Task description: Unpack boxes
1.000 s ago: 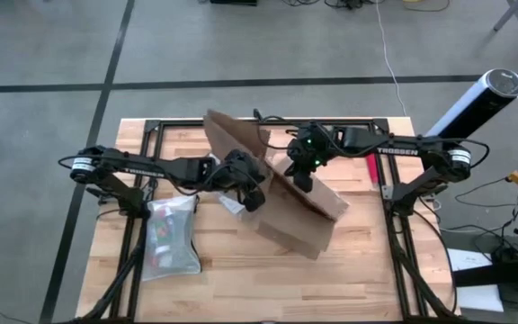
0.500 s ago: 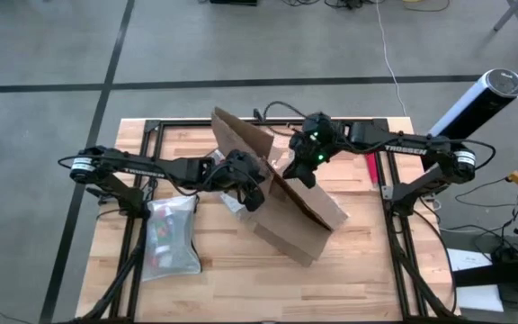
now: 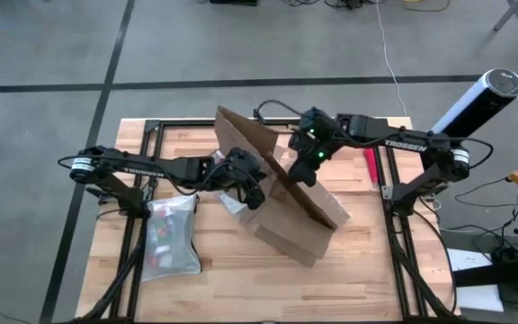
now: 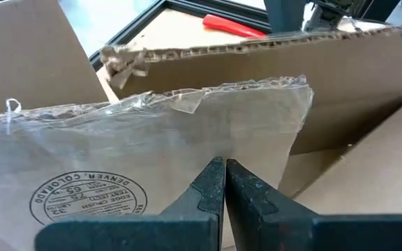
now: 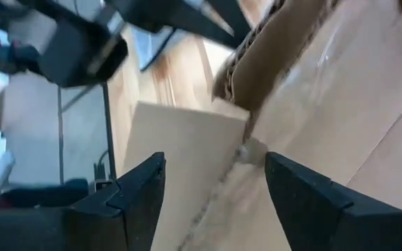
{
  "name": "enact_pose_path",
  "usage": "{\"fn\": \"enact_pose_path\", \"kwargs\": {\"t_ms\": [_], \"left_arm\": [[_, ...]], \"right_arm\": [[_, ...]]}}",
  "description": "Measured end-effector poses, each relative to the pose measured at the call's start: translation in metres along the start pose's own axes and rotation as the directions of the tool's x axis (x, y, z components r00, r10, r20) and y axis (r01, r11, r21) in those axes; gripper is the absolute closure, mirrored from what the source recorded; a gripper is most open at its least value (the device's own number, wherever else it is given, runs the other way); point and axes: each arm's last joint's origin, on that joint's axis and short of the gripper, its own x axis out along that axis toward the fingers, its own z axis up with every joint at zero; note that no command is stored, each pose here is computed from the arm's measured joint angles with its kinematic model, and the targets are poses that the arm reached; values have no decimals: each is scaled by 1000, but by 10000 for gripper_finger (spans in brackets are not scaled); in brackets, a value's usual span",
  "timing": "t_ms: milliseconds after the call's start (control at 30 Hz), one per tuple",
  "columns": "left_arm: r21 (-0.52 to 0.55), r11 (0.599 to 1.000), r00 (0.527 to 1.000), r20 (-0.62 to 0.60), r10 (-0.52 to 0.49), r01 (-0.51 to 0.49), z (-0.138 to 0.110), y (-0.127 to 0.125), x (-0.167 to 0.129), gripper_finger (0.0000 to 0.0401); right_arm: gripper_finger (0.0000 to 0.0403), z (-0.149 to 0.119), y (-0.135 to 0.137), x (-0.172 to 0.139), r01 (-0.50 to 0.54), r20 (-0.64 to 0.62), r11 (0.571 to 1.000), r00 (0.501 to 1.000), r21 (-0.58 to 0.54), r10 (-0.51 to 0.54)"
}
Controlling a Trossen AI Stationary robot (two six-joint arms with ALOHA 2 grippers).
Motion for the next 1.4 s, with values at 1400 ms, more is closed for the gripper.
{"fn": "enact_pose_path", "kwargs": {"t_ms": [1400], "left_arm": [[-4,1000,1000,26,10,-10,4,5,1,401]], "right_arm": [[195,8,58,8,316,-156,941,930,-123,-333]]}}
